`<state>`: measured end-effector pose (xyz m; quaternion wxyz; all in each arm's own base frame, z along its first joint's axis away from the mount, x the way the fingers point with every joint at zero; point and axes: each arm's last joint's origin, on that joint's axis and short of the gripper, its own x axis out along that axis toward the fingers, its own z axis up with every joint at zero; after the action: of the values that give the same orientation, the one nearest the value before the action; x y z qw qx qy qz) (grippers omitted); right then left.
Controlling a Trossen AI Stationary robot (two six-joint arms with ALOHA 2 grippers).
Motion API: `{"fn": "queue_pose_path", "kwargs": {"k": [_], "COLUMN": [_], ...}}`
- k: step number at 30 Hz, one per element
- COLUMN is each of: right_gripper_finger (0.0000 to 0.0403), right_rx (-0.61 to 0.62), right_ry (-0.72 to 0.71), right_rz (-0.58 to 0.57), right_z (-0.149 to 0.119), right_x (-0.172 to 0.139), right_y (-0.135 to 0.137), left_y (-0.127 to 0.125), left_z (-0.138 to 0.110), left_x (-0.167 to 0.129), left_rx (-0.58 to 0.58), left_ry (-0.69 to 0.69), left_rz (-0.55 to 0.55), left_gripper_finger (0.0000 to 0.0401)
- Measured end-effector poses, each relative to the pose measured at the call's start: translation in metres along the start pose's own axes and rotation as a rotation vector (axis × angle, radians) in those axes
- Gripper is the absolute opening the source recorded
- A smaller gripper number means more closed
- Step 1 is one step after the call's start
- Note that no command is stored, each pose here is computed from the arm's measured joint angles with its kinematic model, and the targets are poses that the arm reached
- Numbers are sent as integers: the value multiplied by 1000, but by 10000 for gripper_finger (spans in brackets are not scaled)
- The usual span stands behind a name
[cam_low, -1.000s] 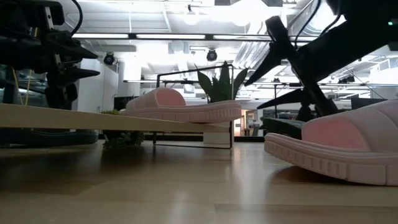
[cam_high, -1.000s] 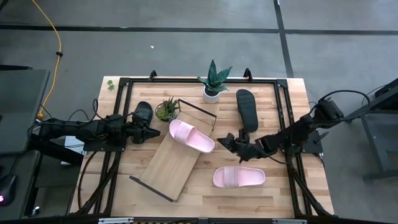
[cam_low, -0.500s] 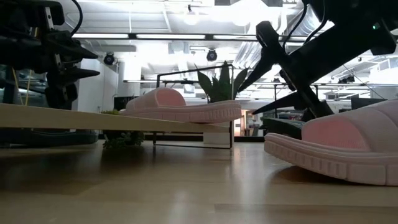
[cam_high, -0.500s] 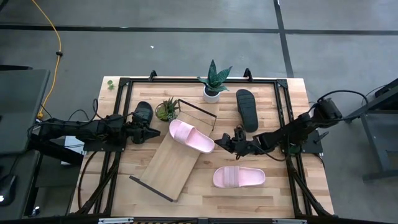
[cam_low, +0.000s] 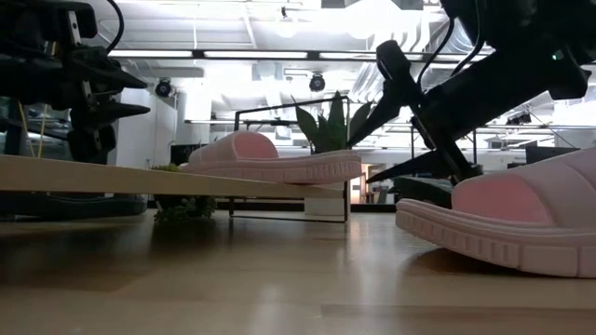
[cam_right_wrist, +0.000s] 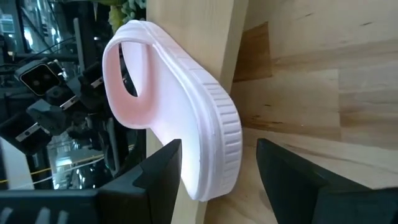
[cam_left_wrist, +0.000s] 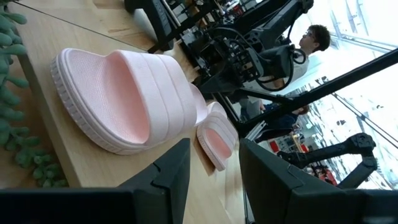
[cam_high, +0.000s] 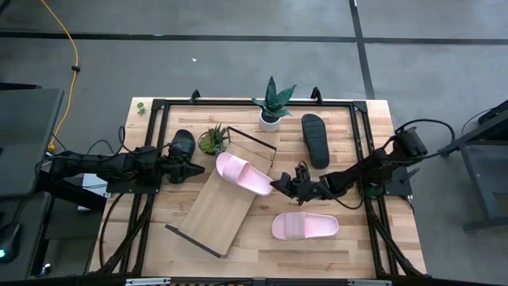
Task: Pick and place slides into the shelf
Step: Put the top pink slide on the shelf
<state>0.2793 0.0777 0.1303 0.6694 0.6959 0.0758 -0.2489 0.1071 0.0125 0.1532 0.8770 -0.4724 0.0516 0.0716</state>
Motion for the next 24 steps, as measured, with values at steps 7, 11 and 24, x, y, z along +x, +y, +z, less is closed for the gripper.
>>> {"fn": "queue_pose_path", "kwargs": {"k": [7, 11, 24], "right_gripper_finger": [197, 197, 121], "right_rx": [-32, -56, -65], "right_ry": [0, -2, 7], "right_rz": [-20, -36, -72], "right_z": [0, 2, 2], "right_x": [6, 10, 12], "right_y": [8, 12, 11], "left_y": [0, 0, 0], "left_z": [0, 0, 0], "left_x": [0, 0, 0], "left_rx": [0, 0, 5], "left_ry": [1, 0, 1], "left_rz": [0, 0, 1], "left_gripper_finger": [127, 127, 127]}}
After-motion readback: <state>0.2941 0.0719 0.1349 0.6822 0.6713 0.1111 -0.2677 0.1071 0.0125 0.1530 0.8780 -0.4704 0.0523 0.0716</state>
